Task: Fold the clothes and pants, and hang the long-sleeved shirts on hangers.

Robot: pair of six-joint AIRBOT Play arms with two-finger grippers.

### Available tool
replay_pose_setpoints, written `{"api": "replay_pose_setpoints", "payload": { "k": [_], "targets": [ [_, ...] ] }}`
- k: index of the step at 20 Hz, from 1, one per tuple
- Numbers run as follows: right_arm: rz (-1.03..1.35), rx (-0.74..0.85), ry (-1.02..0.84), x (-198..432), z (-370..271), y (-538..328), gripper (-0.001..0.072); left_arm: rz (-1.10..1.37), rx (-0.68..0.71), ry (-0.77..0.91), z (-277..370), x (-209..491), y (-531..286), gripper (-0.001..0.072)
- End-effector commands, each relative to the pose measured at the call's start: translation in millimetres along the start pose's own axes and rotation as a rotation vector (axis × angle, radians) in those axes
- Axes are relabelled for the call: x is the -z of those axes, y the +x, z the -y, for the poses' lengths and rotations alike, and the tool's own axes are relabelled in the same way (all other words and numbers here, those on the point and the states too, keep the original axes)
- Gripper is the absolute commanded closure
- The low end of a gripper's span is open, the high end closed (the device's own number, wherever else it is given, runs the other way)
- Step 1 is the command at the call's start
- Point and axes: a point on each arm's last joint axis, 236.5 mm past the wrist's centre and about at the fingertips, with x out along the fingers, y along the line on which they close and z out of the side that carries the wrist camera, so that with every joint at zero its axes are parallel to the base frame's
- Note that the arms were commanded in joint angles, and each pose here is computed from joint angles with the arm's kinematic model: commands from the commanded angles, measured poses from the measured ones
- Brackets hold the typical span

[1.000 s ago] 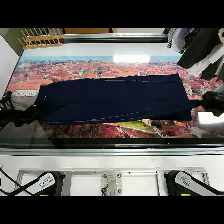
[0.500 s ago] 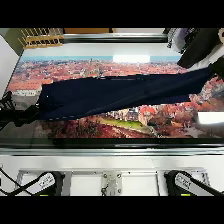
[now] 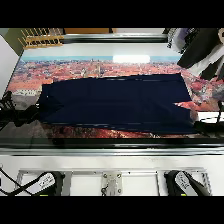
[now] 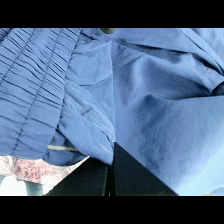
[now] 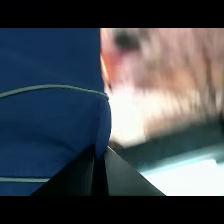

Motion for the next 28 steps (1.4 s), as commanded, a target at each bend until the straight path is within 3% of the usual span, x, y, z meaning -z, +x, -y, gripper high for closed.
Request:
{"api": "replay_pose_setpoints", "payload": {
  "k": [1, 5, 21, 22, 24, 28],
  "targets": [
    [-0.123, -0.009, 0.039, 45.6, 5.0, 8.6, 0.0706, 0.001, 0.000, -0.001, -0.3, -0.1, -0.3, 0.0697],
    [-0.130, -0.007, 0.113, 47.2, 4.2, 8.4, 0.0706, 0.001, 0.000, -0.001, -0.2, -0.2, -0.3, 0.0696],
    [-0.160, -0.016, 0.113, 53.3, 1.8, 6.2, 0.0693, 0.005, -0.028, 0.011, -8.6, -0.4, -2.7, 0.0698],
    [-0.175, -0.014, 0.112, 55.7, 3.0, 3.6, 0.0654, 0.010, -0.065, 0.033, -16.4, -0.3, -6.6, 0.0699],
    [-0.177, 0.003, 0.122, 51.4, 9.9, -5.4, 0.0106, 0.030, -0.169, 0.100, -35.5, -0.3, -22.4, 0.0698],
    [-0.053, 0.005, 0.253, 2.2, 14.9, -37.8, 0.0082, 0.089, -0.290, 0.222, -57.4, 15.7, -38.2, 0.0698]
  ]
}}
